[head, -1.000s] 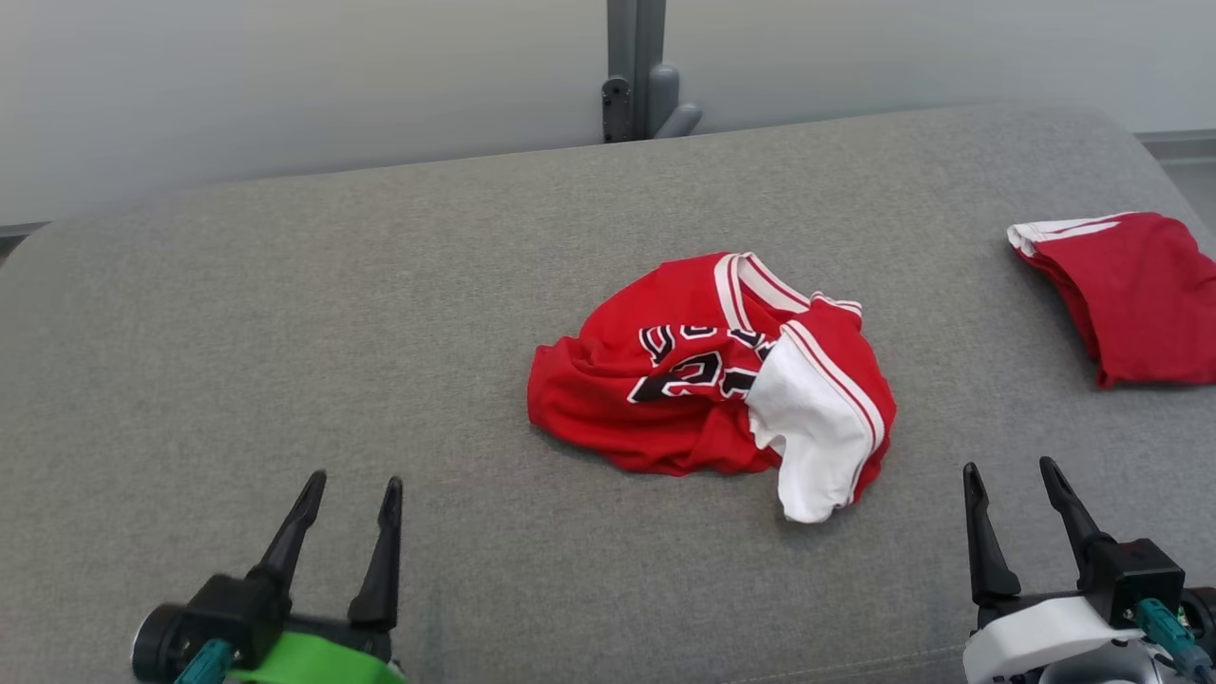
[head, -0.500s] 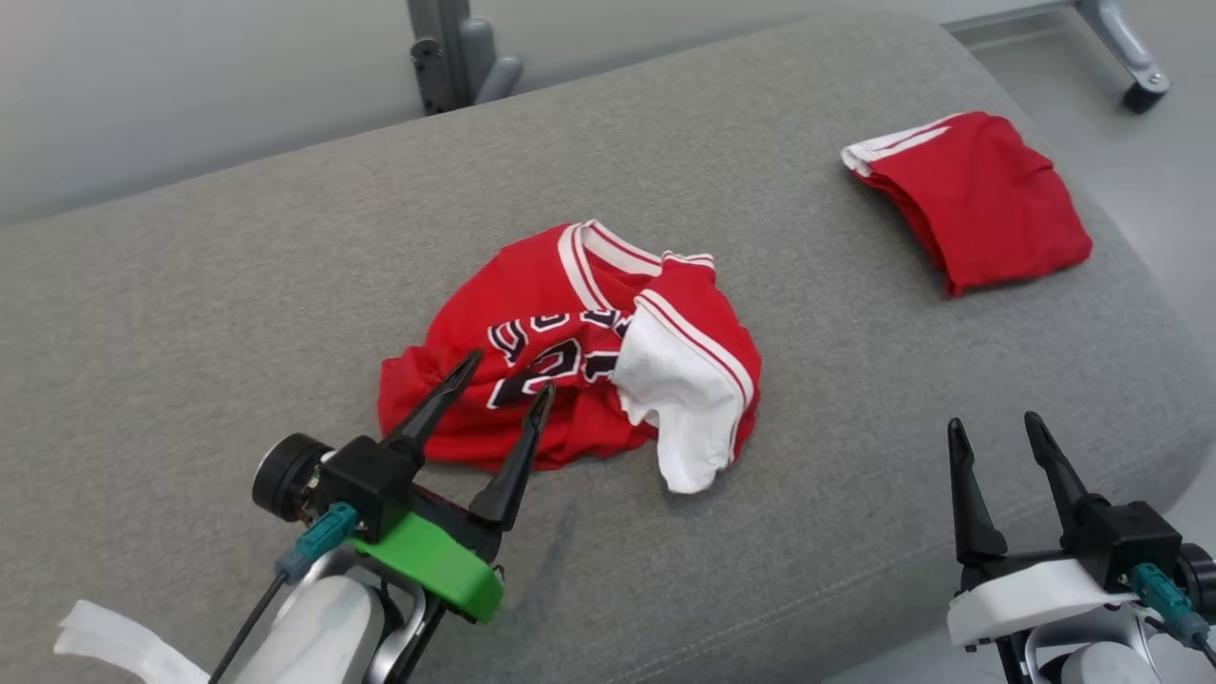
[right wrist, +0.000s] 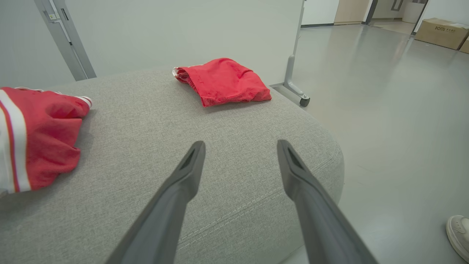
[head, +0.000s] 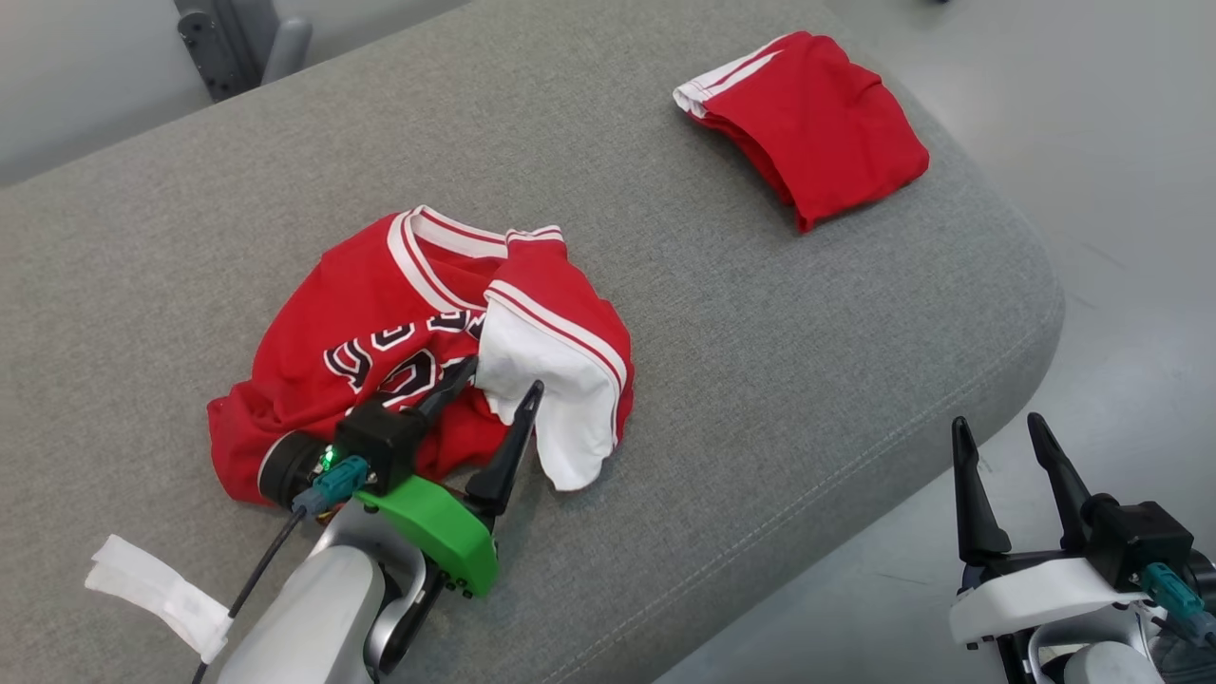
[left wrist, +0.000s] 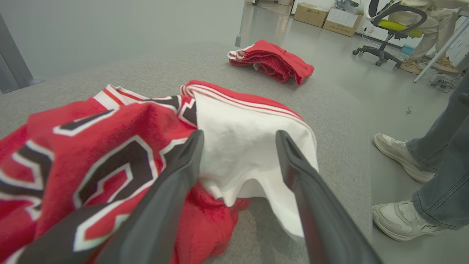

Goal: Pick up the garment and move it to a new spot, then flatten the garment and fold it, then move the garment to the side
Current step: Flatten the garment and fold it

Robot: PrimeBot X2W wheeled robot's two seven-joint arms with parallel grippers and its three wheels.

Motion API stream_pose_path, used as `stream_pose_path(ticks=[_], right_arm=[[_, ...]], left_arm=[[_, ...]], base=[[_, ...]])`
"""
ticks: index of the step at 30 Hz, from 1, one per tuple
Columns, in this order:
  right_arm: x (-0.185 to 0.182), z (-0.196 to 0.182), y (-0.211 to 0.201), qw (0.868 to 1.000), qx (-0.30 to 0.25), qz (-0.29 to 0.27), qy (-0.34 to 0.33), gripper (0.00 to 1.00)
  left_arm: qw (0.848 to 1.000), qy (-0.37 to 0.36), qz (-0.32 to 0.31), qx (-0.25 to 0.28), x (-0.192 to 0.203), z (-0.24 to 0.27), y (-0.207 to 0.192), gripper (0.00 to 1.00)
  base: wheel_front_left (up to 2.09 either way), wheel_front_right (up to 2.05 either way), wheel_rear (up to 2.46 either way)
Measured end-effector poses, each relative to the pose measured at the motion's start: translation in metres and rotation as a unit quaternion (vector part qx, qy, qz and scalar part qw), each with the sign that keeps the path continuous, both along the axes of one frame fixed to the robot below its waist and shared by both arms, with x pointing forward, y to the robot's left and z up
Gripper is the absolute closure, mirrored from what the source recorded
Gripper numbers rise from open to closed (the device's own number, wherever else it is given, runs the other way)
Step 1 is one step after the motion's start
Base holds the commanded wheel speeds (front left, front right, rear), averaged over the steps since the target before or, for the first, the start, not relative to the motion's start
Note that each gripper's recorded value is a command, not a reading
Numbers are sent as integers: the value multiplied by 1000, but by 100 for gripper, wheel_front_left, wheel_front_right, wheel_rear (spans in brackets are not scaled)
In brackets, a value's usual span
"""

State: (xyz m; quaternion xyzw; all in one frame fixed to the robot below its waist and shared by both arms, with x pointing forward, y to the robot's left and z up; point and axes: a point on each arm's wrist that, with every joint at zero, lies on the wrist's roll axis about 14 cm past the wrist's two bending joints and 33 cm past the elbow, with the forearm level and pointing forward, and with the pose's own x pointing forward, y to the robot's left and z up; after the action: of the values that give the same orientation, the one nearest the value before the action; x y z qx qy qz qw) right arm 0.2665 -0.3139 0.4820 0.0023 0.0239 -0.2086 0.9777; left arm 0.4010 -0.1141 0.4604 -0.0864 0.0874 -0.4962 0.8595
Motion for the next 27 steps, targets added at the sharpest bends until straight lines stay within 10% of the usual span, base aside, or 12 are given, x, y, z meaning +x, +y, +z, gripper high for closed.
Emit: stream_pose_path(ticks=[21,23,27], right_arm=[[10,-5,3,1000,4,8,7,0],[9,-4,2,1000,4,6,6,0],[6,-3,0,1000,3,2,5,0]], left_arm=[[999,42,-2,-1,3,-15,-12,5],[999,43,0,-4,4,-14,-14,11],[999,39,1,-7,6,-12,-18,52]], base=[[0,0,0],[0,0,0],[0,0,0]])
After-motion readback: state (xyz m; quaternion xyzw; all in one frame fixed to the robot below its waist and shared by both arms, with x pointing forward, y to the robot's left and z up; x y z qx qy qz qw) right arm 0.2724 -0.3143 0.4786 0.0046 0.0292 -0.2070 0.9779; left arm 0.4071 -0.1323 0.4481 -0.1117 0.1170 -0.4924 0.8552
